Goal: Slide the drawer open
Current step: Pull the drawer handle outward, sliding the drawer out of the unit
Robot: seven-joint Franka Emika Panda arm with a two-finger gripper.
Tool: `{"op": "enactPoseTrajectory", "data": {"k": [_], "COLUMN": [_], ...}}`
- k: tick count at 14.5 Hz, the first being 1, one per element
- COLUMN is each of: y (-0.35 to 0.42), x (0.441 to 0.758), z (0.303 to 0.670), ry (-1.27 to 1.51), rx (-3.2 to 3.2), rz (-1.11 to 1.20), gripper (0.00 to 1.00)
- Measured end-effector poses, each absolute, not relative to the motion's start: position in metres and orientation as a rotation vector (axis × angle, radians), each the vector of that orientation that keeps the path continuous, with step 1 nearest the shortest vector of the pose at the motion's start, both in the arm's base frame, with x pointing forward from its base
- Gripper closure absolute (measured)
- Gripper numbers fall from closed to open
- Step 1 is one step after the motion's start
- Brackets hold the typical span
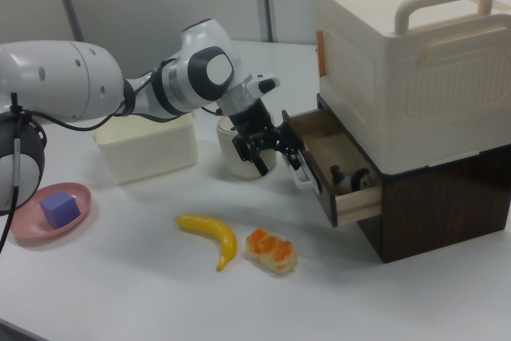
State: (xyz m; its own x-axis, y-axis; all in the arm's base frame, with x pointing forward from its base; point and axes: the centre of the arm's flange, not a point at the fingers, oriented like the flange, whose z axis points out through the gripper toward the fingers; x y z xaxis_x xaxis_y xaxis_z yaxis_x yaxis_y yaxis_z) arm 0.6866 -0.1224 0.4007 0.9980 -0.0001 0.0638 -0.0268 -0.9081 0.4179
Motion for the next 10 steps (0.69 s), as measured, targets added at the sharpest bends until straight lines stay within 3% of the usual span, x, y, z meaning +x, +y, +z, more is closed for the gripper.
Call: {"op": "enactPoseTrajectory", "data": {"k": [10], "y": [-0.101], "x": [0.684], "z": [0.404], "ry": [-0.025], "rx": [2.750], "rz": [0.062], "gripper": [0.00]}}
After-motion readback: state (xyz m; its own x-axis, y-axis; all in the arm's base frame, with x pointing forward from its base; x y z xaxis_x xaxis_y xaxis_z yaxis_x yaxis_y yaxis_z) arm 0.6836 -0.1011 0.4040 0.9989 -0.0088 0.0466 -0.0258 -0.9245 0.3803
